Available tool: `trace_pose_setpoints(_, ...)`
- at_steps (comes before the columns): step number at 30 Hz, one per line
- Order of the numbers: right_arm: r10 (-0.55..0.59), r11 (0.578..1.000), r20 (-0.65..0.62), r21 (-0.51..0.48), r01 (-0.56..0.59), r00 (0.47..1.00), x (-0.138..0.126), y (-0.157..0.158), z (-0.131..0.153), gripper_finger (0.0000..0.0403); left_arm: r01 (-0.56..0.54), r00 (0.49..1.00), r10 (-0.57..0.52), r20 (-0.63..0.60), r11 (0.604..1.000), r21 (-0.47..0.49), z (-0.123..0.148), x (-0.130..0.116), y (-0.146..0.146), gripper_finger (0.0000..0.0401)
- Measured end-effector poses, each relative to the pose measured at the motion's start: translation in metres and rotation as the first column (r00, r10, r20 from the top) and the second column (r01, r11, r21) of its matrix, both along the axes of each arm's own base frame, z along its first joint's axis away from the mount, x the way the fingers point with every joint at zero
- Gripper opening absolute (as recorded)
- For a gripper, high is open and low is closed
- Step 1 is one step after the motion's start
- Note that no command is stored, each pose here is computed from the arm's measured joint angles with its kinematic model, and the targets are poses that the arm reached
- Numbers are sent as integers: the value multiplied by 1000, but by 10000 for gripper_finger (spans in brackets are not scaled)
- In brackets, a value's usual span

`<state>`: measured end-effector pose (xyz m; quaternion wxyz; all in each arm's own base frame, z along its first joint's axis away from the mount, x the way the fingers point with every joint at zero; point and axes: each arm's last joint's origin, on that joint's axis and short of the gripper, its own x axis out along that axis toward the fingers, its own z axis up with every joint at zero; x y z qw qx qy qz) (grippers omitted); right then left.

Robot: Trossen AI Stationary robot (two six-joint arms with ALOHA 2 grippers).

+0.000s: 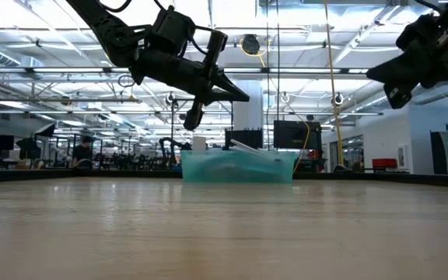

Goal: Pick & Place USB Port
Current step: Return to Home Position

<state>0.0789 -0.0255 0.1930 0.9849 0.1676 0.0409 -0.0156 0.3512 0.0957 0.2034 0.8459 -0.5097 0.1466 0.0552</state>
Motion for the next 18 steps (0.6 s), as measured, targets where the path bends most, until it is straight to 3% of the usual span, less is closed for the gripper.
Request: trace_pose_setpoints(18,39,999,0,11,-39,999,5,16,1,0,-27,1000,27,7,1000,-4,1,0,1,0)
